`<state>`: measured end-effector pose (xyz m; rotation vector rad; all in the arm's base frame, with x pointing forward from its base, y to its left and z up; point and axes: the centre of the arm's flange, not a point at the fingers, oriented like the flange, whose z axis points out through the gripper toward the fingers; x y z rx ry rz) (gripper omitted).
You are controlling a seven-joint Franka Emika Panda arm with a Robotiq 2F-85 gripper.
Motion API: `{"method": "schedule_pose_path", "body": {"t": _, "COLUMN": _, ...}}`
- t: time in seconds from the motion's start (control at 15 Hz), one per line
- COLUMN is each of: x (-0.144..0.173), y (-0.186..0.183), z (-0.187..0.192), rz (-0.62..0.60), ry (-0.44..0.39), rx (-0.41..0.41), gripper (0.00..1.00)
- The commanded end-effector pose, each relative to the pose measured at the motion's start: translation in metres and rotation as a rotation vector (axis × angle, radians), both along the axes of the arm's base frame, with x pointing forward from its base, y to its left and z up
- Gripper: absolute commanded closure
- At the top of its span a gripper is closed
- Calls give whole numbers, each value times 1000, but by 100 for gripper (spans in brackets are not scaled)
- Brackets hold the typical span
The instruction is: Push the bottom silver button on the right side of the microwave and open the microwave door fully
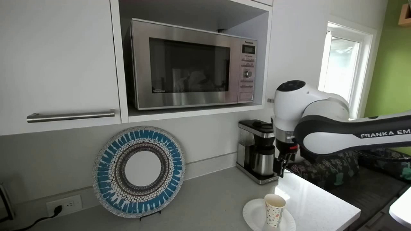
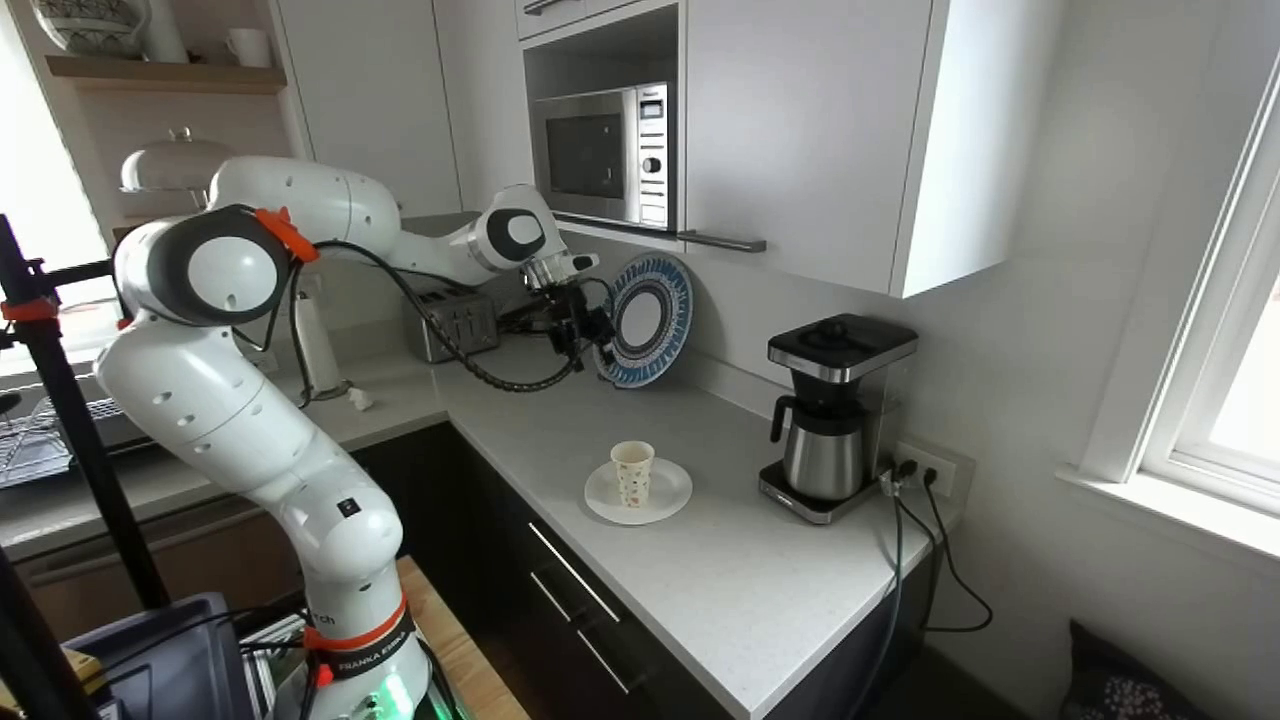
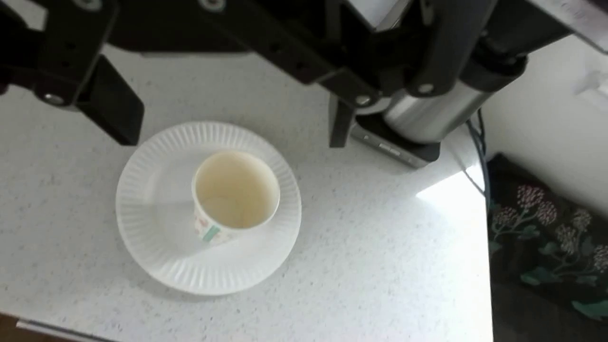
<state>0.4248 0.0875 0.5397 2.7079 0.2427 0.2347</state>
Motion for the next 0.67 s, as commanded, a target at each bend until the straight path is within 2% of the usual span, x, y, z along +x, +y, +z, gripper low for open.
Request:
{"method": "schedule_pose_path", "body": {"t": 0.0, "x": -11, "y": 6, "z": 37, "rz": -99, "ry": -178, "rx": 2, "gripper": 0}}
{"method": "schedule_pose_path", "body": {"t": 0.47, "x": -30, "y": 1, "z": 88, "rz": -362, "ry": -432, "rx": 150, "gripper": 0}}
{"method": "schedule_pose_path", "body": {"t": 0.53, "x": -22, "y": 2, "z": 84, "rz": -301, "ry": -365, "rx": 121, "gripper": 0}}
{"method": "schedule_pose_path", "body": {"t": 0.6, "x": -24, "y": 1, "z": 89, "rz": -325, "ry": -392, "rx": 133, "gripper": 0}}
